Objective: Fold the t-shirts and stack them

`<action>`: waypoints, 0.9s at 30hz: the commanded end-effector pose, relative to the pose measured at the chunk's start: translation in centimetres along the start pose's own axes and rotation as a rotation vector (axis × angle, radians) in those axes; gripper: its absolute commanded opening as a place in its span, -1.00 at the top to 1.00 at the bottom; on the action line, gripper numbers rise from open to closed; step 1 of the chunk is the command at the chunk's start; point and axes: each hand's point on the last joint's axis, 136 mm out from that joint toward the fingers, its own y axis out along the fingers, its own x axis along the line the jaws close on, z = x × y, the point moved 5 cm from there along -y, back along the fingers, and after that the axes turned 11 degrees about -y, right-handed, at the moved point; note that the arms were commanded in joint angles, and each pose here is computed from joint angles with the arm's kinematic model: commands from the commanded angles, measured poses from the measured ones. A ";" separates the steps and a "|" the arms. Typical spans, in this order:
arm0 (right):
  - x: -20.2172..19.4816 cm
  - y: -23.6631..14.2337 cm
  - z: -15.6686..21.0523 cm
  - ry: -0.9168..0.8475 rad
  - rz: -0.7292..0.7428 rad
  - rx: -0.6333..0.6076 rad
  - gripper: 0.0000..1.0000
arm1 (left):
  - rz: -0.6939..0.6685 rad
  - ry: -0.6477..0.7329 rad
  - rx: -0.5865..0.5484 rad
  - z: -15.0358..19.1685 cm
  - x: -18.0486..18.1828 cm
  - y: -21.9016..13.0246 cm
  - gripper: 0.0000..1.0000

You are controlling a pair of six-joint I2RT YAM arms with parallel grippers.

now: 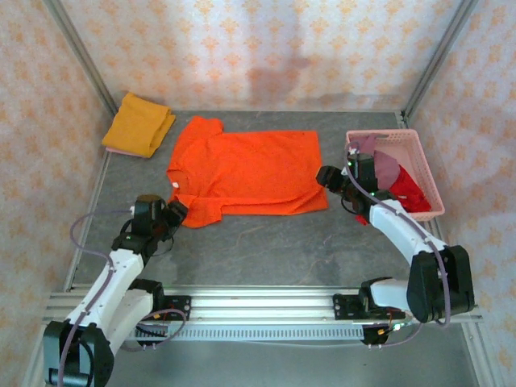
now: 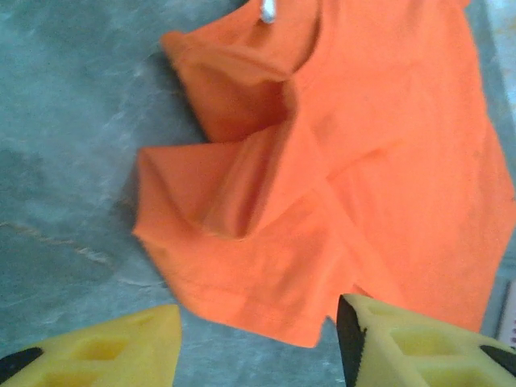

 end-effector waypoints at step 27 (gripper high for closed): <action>-0.3 -0.9 0.3 -0.036 0.046 0.007 -0.15 | -0.129 -0.017 0.064 0.2 1.2 6.2 0.88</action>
